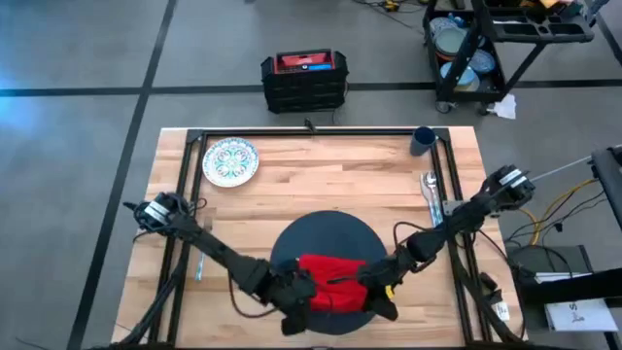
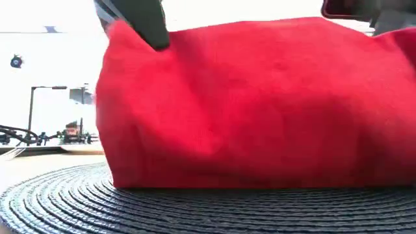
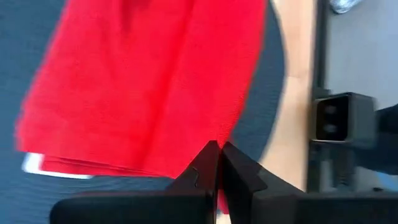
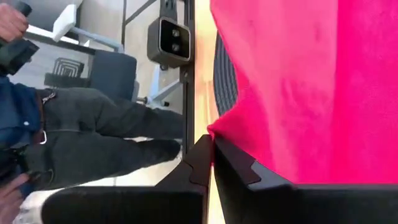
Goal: Set table place
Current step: Fold the red napkin on the table
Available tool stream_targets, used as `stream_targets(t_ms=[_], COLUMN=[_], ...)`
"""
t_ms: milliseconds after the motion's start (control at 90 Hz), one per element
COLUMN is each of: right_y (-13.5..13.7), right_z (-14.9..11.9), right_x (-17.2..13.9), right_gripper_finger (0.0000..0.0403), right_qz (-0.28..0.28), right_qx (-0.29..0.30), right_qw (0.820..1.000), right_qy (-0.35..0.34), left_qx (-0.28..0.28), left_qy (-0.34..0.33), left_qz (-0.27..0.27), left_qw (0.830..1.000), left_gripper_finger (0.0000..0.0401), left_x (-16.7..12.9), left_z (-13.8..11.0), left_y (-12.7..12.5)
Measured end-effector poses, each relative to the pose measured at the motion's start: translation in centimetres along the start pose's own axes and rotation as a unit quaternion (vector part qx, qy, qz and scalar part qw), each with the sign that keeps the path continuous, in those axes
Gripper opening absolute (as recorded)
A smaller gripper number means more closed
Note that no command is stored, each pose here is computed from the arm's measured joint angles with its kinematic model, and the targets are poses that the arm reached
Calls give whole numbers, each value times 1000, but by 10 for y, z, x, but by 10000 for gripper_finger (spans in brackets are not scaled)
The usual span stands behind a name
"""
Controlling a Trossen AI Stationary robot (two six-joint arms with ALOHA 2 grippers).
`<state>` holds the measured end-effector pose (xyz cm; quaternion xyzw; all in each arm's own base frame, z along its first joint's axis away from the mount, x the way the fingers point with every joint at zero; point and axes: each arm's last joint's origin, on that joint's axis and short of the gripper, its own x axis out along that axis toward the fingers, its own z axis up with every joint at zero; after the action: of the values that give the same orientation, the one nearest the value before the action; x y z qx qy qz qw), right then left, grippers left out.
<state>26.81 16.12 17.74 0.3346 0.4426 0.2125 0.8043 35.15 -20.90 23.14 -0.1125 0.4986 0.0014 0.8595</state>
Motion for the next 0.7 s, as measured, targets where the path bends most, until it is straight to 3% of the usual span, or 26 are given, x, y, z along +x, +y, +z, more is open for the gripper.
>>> stream_targets(t_ms=[422, 700], right_y=[-39, -62], right_z=[24, 20], right_x=[-32, -37], right_gripper_finger=[0, 0], right_qz=[-90, -113], right_qx=[20, 44], right_qw=[996, 993], right_qy=[2, 4], left_qx=[62, 80], left_qy=[60, 66], left_qz=[55, 49], left_qw=[995, 993], left_gripper_finger=[0, 0], left_x=[12, 25], left_z=[14, 11], left_y=[57, 85])
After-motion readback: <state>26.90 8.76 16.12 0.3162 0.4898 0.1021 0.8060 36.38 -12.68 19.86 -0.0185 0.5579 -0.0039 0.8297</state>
